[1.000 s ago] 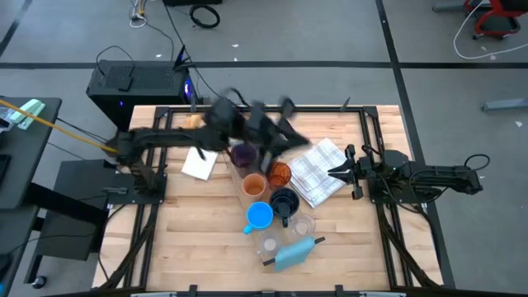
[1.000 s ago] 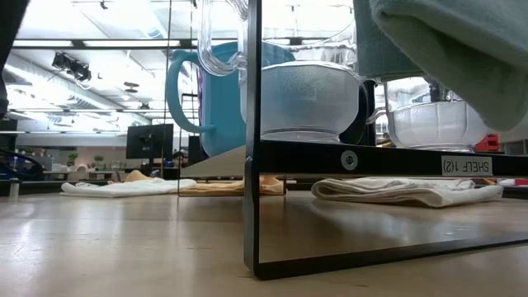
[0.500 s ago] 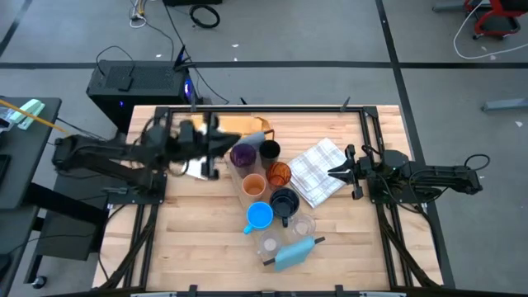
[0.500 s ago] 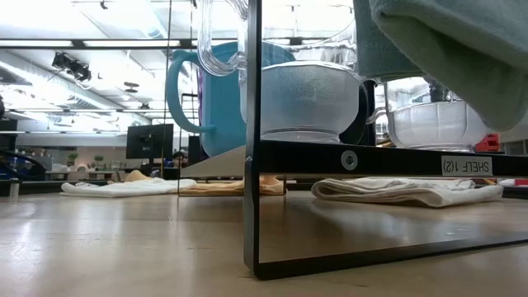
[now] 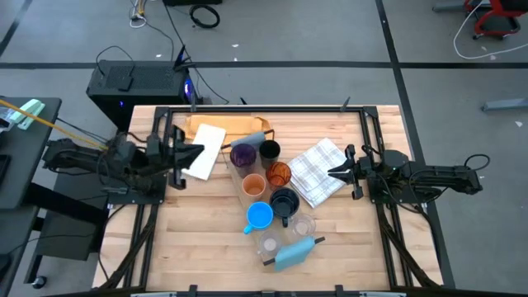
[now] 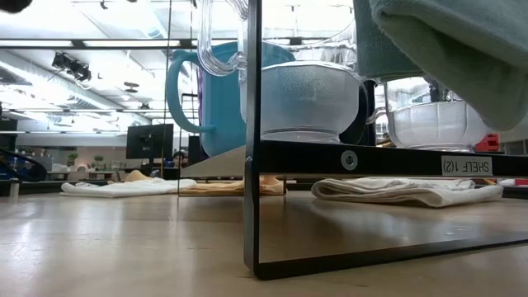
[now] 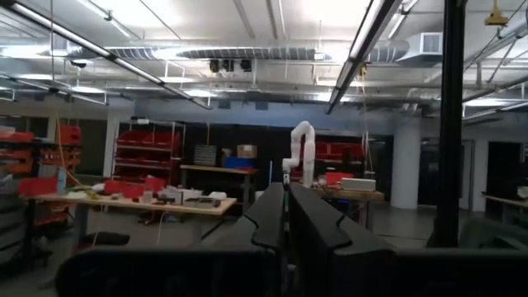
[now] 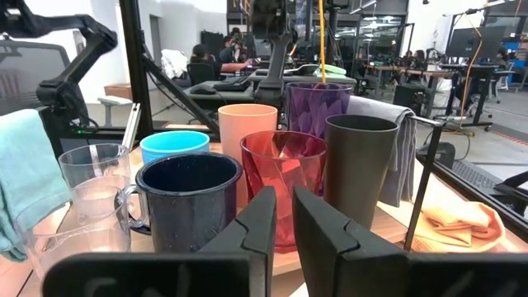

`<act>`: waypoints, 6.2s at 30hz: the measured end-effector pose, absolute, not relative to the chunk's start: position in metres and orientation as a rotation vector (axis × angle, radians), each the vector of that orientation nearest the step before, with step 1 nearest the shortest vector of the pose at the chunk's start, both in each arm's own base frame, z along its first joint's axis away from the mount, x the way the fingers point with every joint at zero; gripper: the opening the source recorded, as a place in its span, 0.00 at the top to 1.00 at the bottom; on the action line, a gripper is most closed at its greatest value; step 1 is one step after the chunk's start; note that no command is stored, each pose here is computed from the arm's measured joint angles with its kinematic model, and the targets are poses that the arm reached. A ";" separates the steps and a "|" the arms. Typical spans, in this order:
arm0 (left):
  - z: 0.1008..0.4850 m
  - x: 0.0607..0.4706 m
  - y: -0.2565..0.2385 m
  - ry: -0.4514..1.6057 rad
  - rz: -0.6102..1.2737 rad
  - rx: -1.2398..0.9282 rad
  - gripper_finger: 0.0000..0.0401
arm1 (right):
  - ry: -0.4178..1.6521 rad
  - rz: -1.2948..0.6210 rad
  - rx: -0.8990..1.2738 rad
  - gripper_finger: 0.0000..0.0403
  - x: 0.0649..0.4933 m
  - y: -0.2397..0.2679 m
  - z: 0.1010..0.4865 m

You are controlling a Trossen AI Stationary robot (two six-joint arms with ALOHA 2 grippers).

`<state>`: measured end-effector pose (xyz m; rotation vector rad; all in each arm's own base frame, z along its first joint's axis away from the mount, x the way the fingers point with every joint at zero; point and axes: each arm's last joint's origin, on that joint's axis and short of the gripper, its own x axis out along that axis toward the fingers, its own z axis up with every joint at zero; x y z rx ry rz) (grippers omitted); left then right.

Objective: Stack small to large cups/mugs on shelf
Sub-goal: Return to Home Position

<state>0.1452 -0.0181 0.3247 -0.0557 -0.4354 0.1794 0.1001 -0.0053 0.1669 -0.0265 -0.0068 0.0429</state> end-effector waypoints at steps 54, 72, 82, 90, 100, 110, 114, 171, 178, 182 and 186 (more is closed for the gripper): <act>0.186 0.111 0.007 -0.176 0.042 0.016 0.95 | -0.007 0.043 -0.027 0.88 0.100 -0.005 0.167; 0.180 0.111 0.014 -0.122 0.022 -0.083 0.98 | -0.007 0.043 -0.026 0.88 0.100 -0.005 0.167; 0.182 0.111 0.008 -0.138 0.006 -0.113 0.95 | -0.007 0.043 -0.026 0.88 0.100 -0.005 0.167; 0.184 0.111 0.008 -0.161 0.131 0.025 0.97 | -0.007 0.043 -0.026 0.88 0.100 -0.005 0.167; 0.184 0.111 0.008 -0.161 0.124 -0.043 0.97 | -0.007 0.043 -0.026 0.88 0.100 -0.005 0.167; 0.180 0.112 0.008 -0.124 0.124 -0.050 0.84 | -0.007 0.043 -0.026 0.88 0.100 -0.005 0.167; 0.180 0.112 0.008 -0.123 0.124 -0.049 0.82 | -0.008 0.043 -0.026 0.88 0.100 -0.005 0.167; 0.179 0.112 0.008 -0.106 0.126 -0.015 0.83 | -0.007 0.043 -0.026 0.88 0.100 -0.005 0.167; 0.179 0.112 0.008 -0.106 0.126 -0.015 0.83 | -0.007 0.043 -0.026 0.88 0.100 -0.005 0.167; 0.179 0.112 0.008 -0.107 0.126 -0.015 0.84 | -0.007 0.043 -0.027 0.88 0.100 -0.005 0.167; 0.179 0.112 0.008 -0.106 0.126 -0.015 0.85 | -0.007 0.043 -0.026 0.88 0.100 -0.005 0.167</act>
